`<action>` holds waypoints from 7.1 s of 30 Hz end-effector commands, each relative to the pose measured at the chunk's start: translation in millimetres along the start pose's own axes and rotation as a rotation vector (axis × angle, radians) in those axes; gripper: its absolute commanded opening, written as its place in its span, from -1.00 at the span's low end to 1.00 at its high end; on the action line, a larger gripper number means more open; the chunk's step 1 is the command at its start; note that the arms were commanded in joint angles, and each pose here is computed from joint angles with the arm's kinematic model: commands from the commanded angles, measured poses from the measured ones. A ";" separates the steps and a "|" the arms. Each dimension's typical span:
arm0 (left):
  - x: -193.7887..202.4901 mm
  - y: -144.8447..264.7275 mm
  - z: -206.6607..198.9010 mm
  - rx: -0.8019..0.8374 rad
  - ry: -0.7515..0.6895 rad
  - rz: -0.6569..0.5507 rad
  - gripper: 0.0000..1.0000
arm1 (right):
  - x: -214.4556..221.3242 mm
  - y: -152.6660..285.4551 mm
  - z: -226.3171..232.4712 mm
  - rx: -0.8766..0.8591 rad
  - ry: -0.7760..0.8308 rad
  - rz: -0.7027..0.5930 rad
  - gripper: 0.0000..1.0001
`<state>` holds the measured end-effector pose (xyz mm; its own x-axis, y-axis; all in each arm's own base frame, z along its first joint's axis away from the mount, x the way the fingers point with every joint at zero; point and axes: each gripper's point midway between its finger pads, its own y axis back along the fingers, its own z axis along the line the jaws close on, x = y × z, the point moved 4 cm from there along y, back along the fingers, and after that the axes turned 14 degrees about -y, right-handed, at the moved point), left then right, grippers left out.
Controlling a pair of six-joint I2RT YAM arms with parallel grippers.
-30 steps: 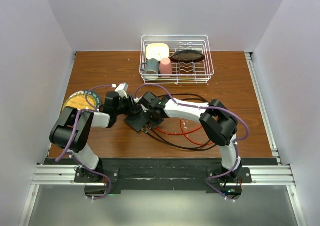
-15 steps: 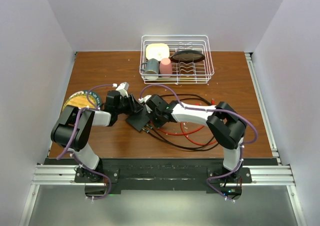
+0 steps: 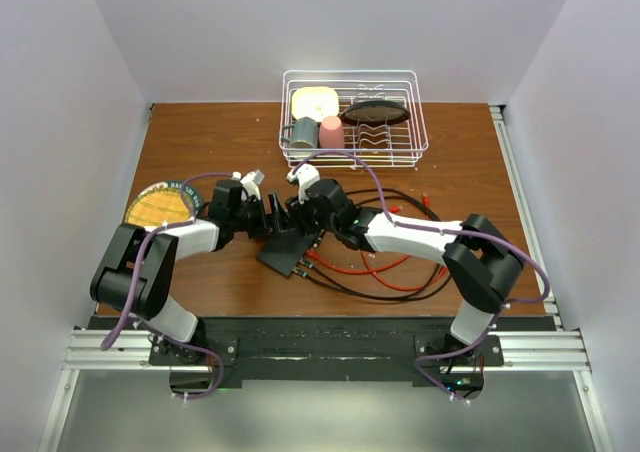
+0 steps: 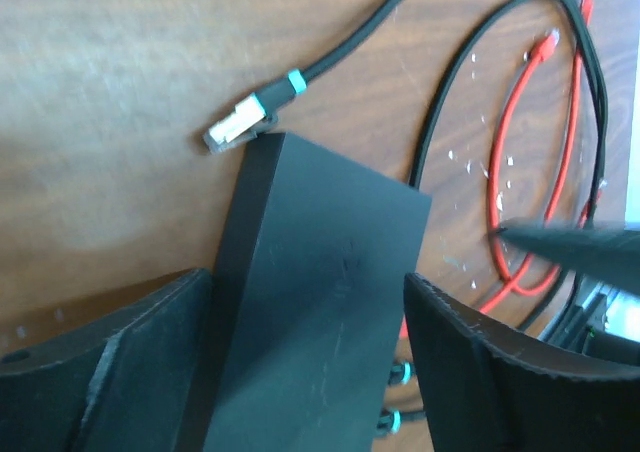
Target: Insert the plug into the switch port
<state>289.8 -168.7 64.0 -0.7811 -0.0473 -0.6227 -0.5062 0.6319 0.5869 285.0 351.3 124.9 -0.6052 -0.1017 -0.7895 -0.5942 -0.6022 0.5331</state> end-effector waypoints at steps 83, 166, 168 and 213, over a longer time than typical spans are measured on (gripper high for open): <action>9.5 -185.8 -157.1 -0.014 -0.795 0.179 -1.00 | -37.8 215.0 -218.7 0.563 -0.685 -0.274 0.80; -89.8 -21.7 -144.6 0.001 -0.173 -0.323 -1.00 | -65.5 51.0 -68.6 -0.190 -0.801 -0.198 -1.00; -89.2 -21.4 -143.6 0.001 -0.189 -0.320 -0.89 | -66.9 52.3 -70.7 -0.170 -0.783 -0.203 -1.00; -119.4 15.9 -146.6 0.619 -0.372 -0.294 0.03 | -46.5 99.5 -38.5 -0.366 -0.170 0.100 -1.00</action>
<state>328.1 -254.7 210.1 -0.4610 -0.0786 -0.8839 -0.3769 0.9191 0.1148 279.3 259.7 174.9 -0.7909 -0.0519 -0.6097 -0.3349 -0.7972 0.5024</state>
